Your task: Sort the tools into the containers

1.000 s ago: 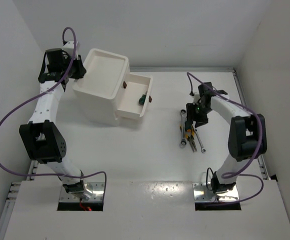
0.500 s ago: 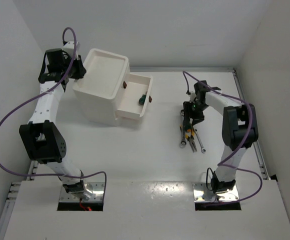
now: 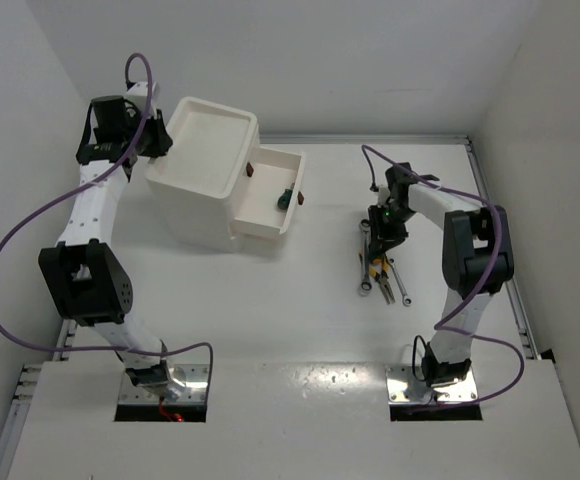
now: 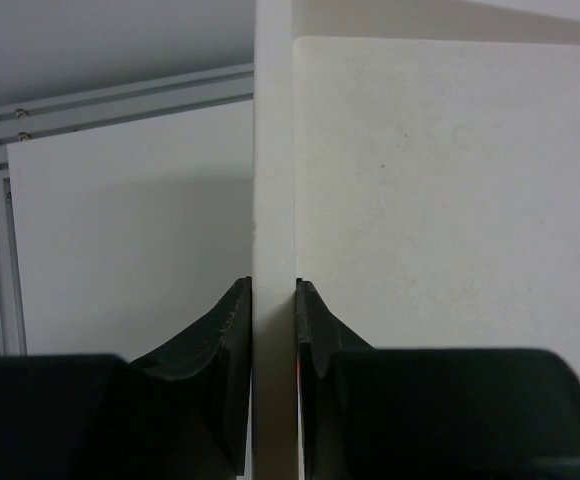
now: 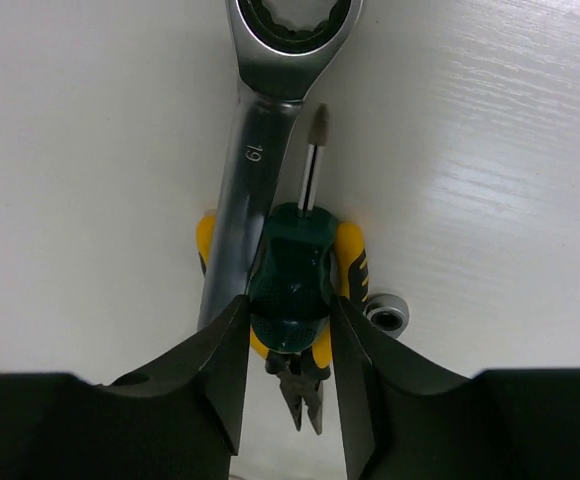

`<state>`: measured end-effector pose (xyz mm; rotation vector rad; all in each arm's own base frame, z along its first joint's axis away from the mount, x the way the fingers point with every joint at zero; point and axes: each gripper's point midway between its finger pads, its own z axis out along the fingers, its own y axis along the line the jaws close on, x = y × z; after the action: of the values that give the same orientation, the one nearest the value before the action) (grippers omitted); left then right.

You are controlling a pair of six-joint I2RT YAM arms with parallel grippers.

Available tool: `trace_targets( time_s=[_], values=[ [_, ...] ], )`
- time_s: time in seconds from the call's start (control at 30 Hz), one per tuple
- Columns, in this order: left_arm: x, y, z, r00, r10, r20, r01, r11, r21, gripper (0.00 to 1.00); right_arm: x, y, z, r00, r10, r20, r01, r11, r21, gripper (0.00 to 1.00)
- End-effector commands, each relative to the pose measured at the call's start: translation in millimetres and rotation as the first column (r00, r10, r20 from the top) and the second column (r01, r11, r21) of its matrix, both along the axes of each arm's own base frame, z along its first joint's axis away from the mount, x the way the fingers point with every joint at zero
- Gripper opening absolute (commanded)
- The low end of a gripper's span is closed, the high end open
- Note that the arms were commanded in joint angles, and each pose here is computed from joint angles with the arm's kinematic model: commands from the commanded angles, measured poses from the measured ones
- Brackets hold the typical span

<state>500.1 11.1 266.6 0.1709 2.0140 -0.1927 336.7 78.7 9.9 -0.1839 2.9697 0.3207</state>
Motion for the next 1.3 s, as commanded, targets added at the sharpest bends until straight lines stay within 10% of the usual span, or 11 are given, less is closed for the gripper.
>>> trace_targets(
  time_s=[0.0, 0.2, 0.3, 0.37, 0.63, 0.83, 1.27],
  values=[
    [-29.6, -22.9, -91.3, 0.946, -0.043, -0.322, 0.009, 0.995, -0.104, 0.0, 4.2, -1.1, -10.3, 0.999, 0.044, 0.008, -0.044, 0.998, -0.055, 0.39],
    [-29.6, -22.9, -91.3, 0.946, -0.043, -0.322, 0.009, 0.995, -0.104, 0.0, -2.1, -6.3, -14.4, 0.998, 0.057, 0.004, -0.057, 0.993, -0.099, 0.44],
    [-29.6, -22.9, -91.3, 0.946, -0.043, -0.322, 0.009, 0.995, -0.104, 0.0, -2.2, -4.7, -13.2, 0.998, 0.065, 0.016, -0.063, 0.992, -0.107, 0.3],
    [-29.6, -22.9, -91.3, 0.946, -0.043, -0.322, 0.009, 0.995, -0.104, 0.0, -2.4, -3.6, -13.0, 0.997, 0.077, 0.016, -0.075, 0.992, -0.1, 0.0],
    [-33.2, -23.2, -82.6, 0.951, -0.042, -0.305, 0.011, 0.995, -0.102, 0.0, 40.0, 36.6, 109.0, 0.95, 0.08, 0.301, -0.143, 0.971, 0.192, 0.0],
    [-36.7, -23.6, -89.8, 0.946, -0.043, -0.322, 0.009, 0.995, -0.104, 0.0, 52.7, 118.0, 232.3, 0.787, 0.069, 0.613, -0.399, 0.815, 0.42, 0.0],
    [-36.8, -27.4, -92.8, 0.941, -0.052, -0.333, 0.008, 0.991, -0.131, 0.0, 70.5, 238.5, 217.7, 0.827, 0.111, 0.552, -0.46, 0.698, 0.549, 0.0]
  ],
)
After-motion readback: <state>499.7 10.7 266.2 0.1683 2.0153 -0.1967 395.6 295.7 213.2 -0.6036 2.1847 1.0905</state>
